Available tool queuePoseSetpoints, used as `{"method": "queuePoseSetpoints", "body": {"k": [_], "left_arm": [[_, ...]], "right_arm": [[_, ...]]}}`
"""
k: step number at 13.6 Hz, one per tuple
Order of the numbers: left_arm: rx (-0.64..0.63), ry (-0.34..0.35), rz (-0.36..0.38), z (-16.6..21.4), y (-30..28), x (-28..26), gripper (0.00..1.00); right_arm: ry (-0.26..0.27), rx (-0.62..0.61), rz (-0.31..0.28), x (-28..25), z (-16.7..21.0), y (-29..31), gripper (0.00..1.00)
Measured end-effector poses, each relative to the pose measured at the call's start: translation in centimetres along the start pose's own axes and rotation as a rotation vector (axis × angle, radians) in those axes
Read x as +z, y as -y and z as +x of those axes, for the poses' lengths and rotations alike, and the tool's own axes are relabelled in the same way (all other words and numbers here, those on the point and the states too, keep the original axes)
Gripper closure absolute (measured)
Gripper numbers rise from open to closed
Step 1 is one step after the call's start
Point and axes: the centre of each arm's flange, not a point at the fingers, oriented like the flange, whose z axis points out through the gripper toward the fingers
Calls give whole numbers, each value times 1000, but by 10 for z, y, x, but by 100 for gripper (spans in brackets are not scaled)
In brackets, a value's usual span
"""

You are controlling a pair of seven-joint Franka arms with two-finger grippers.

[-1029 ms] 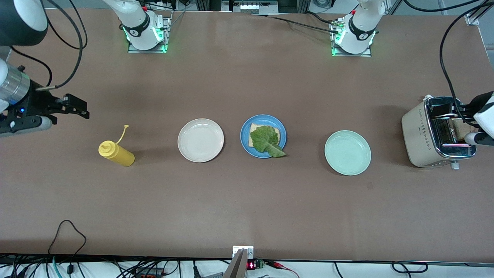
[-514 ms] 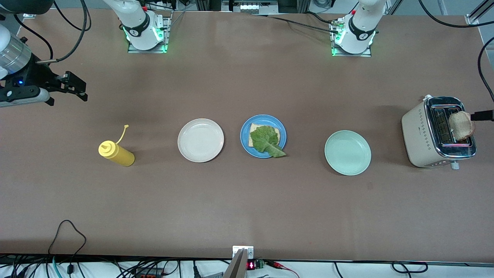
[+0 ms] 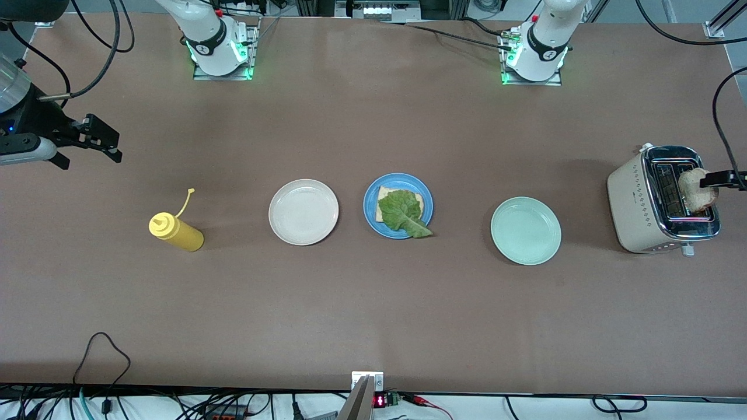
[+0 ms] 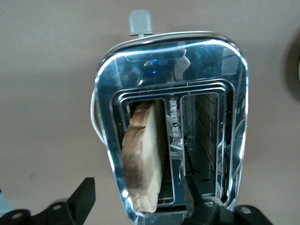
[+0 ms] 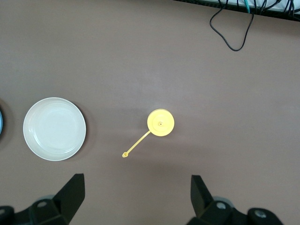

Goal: Make sandwich in blue plate with both arms
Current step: 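Withdraw the right gripper while the left gripper reaches the second toaster slice, then grasp the bread slice and lift it from the toaster with the left gripper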

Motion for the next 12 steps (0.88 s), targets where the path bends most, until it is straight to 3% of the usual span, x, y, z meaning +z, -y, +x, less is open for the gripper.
{"method": "queuePoseSetpoints", "body": {"k": [3, 5, 7, 8, 11, 12], "left_arm": [[21, -15, 5, 2, -5, 13, 22], [48, -17, 6, 0, -4, 17, 37], [58, -21, 6, -4, 0, 25, 38], [62, -19, 3, -6, 0, 29, 45], [75, -9, 0, -7, -2, 34, 81], [75, -7, 3, -9, -3, 30, 86]], "right_arm": [[-3, 0, 0, -1, 1, 0, 0], [-4, 0, 0, -4, 1, 0, 0], [-1, 7, -1, -5, 0, -4, 0], [0, 12, -1, -6, -1, -7, 0], [2, 9, 1, -7, -1, -5, 0], [3, 9, 1, -7, -1, -5, 0]]}}
